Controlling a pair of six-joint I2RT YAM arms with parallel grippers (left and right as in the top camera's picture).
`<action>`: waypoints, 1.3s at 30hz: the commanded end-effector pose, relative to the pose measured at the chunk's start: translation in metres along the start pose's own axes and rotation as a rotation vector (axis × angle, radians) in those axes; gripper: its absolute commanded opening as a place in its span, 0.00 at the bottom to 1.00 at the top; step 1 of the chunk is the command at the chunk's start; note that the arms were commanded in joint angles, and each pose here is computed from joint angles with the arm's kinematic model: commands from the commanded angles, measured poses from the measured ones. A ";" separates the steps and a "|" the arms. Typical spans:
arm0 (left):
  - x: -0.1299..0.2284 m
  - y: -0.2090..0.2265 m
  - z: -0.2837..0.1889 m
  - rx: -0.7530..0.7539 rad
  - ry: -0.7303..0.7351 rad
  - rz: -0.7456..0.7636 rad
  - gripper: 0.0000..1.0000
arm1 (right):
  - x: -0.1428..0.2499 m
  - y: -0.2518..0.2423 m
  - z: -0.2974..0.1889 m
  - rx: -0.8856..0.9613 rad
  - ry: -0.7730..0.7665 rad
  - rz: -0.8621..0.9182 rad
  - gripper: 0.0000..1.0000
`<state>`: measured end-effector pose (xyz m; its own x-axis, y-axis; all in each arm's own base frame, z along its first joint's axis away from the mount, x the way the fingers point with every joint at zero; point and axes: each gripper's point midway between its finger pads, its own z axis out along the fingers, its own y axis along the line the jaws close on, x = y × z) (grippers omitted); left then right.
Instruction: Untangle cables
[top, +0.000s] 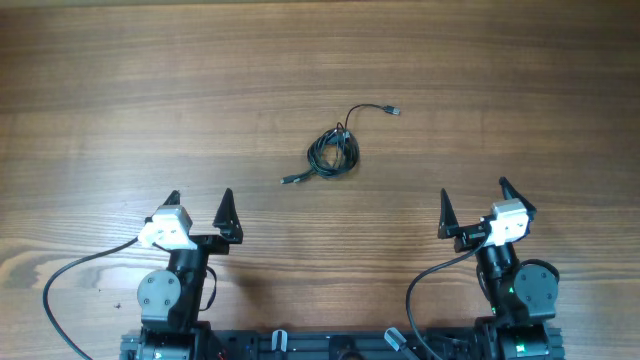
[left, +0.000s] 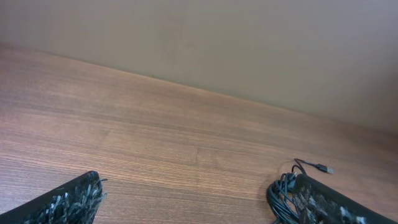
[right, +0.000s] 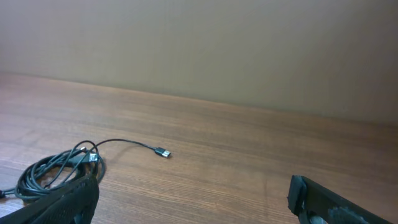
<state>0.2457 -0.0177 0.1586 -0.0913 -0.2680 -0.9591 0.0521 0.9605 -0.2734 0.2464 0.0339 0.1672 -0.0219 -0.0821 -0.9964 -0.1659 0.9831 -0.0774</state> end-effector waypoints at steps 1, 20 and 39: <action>0.001 0.004 0.000 -0.021 -0.005 -0.013 1.00 | 0.000 0.001 0.000 -0.010 0.000 0.003 1.00; 0.013 0.001 -0.002 -0.040 0.168 -0.120 1.00 | -0.002 -0.006 -0.001 0.033 0.045 0.110 1.00; -0.011 -0.012 0.042 -0.267 0.931 -0.149 1.00 | -0.037 -0.014 0.066 0.001 0.824 0.172 1.00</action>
<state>0.2864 -0.0243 0.1605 -0.8273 -0.3236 -0.4592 -0.2477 0.9438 -0.2190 0.3017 0.0333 0.1859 -0.7428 -0.0332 -0.6687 -0.0995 0.9932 0.0612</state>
